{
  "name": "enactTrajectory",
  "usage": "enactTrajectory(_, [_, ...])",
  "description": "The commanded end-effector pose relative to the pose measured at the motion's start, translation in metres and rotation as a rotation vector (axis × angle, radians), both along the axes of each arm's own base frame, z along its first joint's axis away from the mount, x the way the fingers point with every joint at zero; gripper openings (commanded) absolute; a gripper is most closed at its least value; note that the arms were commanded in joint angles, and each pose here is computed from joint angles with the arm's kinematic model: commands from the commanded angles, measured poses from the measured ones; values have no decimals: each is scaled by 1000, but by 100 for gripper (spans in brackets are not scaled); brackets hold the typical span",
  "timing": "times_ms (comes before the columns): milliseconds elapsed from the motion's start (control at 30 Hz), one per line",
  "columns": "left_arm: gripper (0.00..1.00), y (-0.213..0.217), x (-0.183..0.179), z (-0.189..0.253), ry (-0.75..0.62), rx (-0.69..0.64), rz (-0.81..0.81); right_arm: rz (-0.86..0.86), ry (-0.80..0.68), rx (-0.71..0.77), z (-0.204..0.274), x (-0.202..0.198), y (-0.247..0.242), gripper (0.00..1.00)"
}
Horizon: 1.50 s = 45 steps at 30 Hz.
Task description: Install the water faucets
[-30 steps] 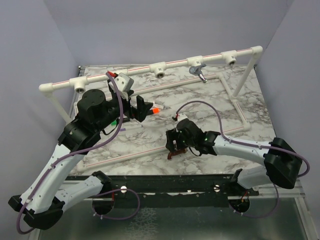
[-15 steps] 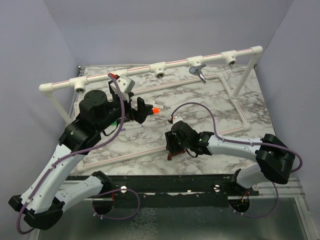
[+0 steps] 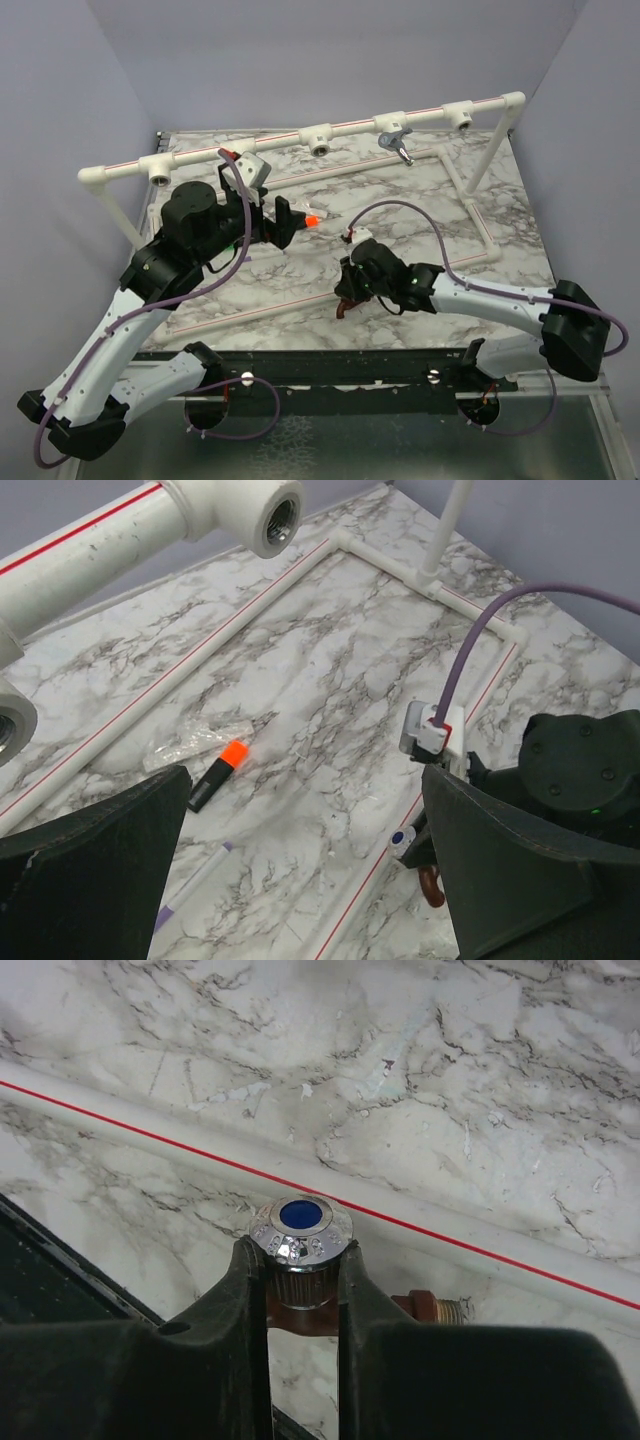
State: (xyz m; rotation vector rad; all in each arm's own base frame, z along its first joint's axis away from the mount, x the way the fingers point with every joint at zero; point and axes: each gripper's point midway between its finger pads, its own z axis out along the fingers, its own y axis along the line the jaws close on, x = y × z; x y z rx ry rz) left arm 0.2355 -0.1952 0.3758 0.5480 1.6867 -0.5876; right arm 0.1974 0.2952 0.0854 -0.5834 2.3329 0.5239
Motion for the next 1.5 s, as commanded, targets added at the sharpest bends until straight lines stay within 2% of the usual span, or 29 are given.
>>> enactTrajectory(0, [99,5,1,-9,28,-5,35,68,-59,55,31,-7,1,0])
enactTrajectory(267, [99,7,11,-40,106,15,101,222,-182,215,71,-23,6,0])
enactTrajectory(567, [99,-14,17,-103,332,39,91,335,-337,282,95,-33,-1,1])
enactTrajectory(867, [99,-27,12,-145,475,1,52,532,-548,338,113,-47,3,0])
enactTrajectory(1100, [99,-23,8,-168,633,-186,-56,710,-621,351,113,-61,18,1])
enactTrajectory(1467, [99,-40,-24,-161,781,-404,-329,956,-751,410,122,-83,37,0])
